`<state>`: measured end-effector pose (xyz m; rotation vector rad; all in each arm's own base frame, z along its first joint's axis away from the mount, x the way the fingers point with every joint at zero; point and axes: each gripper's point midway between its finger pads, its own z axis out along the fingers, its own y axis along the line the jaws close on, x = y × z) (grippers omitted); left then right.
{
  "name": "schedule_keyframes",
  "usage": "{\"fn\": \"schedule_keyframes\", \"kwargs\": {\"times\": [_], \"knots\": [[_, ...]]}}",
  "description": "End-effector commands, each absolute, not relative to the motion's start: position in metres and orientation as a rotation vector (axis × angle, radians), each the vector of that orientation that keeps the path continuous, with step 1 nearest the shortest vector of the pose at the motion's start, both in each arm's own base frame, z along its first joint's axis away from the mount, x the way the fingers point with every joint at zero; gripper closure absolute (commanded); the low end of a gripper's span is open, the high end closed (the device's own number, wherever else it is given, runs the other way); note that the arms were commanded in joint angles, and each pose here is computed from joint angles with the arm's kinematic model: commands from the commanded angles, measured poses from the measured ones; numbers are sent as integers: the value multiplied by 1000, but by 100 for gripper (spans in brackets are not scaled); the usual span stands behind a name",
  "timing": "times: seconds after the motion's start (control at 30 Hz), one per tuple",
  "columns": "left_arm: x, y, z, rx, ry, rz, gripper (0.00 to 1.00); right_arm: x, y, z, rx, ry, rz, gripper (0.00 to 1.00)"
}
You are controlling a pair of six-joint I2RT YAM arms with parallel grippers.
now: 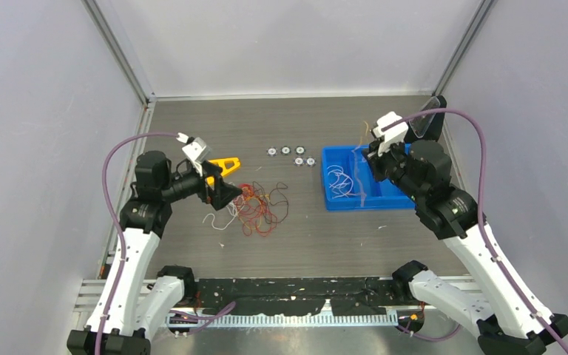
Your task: Untangle the cables
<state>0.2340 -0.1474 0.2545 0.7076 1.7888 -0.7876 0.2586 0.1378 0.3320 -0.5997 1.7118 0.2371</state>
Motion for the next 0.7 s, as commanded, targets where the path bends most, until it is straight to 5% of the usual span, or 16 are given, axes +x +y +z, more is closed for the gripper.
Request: {"fn": "schedule_keyframes", "kwargs": {"times": [0.0,0.67], "knots": [[239,-148,270,732,1743,-757,0,280,112,344,-489,1710,131,94],[251,-144,270,758,1770,-703,0,354,84,249,-296,1970,-65,95]]}}
